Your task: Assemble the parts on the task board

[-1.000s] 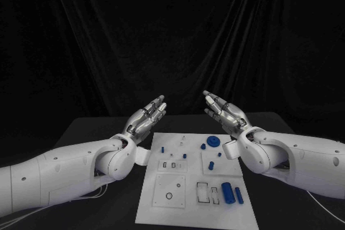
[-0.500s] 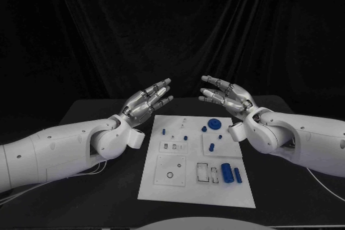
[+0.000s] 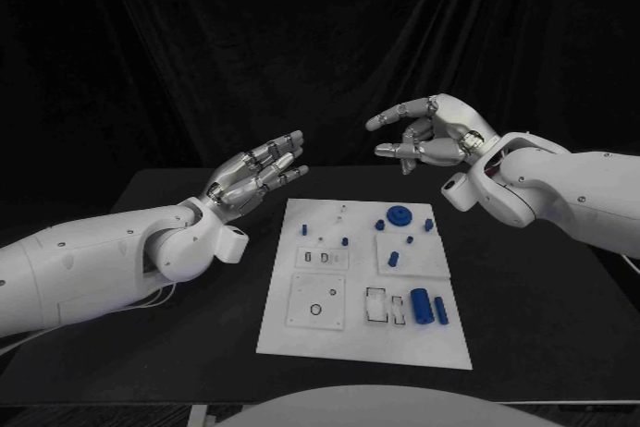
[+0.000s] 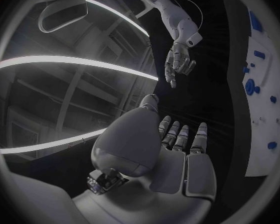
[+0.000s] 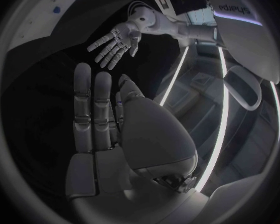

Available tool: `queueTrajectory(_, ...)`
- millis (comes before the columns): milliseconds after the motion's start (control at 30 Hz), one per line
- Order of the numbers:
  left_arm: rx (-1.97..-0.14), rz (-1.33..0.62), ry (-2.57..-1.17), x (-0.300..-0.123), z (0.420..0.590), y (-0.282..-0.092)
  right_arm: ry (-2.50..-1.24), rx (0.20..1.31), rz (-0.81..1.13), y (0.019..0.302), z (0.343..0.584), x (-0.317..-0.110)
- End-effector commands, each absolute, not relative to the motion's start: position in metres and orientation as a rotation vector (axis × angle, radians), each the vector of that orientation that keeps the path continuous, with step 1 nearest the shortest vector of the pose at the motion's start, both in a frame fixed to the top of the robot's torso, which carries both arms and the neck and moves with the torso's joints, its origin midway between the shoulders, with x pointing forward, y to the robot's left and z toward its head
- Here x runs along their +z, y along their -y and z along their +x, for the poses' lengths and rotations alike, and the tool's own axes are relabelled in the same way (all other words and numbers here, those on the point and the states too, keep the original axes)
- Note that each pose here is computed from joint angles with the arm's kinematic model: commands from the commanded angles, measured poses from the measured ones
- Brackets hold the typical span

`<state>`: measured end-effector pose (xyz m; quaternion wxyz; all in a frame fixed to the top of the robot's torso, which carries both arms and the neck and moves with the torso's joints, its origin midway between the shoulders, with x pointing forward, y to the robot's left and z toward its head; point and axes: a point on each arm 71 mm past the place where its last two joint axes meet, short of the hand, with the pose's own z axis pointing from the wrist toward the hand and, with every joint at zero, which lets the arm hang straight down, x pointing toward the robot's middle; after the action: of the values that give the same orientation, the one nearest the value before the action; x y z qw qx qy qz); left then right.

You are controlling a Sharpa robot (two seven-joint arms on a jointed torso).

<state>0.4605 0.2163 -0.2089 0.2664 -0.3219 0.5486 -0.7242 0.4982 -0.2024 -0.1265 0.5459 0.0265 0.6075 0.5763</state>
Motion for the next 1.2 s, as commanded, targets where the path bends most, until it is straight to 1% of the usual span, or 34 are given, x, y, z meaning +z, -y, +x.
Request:
queueTrajectory(33, -2.013, -0.717, -1.296, -0.186, 0.462, -0.222, -1.432, 1.089, -0.293, 0.198, 0.498, -0.120)
queueTrajectory(133, -2.007, -0.692, -1.274, -0.175, 0.464, -0.224, -1.400, 0.902, -0.464, 0.199, 0.496, -0.115)
queueTrajectory(167, -2.007, -0.689, -1.272, -0.174, 0.464, -0.225, -1.395, 0.873, -0.487, 0.199, 0.496, -0.115)
queueTrajectory(200, -2.007, -0.683, -1.268, -0.171, 0.464, -0.225, -1.388, 0.805, -0.539, 0.199, 0.496, -0.114)
queueTrajectory(267, -2.010, -0.673, -1.264, -0.166, 0.465, -0.226, -1.395, 0.711, -0.597, 0.200, 0.496, -0.114)
queueTrajectory(333, -2.015, -0.661, -1.257, -0.160, 0.465, -0.225, -1.416, 0.631, -0.634, 0.201, 0.496, -0.115)
queueTrajectory(467, -2.024, -0.642, -1.246, -0.151, 0.463, -0.224, -1.467, 0.526, -0.662, 0.205, 0.495, -0.117)
queueTrajectory(600, -2.034, -0.634, -1.243, -0.146, 0.461, -0.224, -1.502, 0.464, -0.683, 0.207, 0.493, -0.119)
queueTrajectory(733, -2.038, -0.633, -1.247, -0.144, 0.460, -0.223, -1.512, 0.439, -0.703, 0.207, 0.493, -0.120)
queueTrajectory(967, -2.045, -0.634, -1.274, -0.145, 0.463, -0.220, -1.540, 0.412, -0.719, 0.208, 0.500, -0.126)
queueTrajectory(1200, -2.057, -0.637, -1.307, -0.147, 0.467, -0.216, -1.582, 0.415, -0.734, 0.209, 0.503, -0.142)
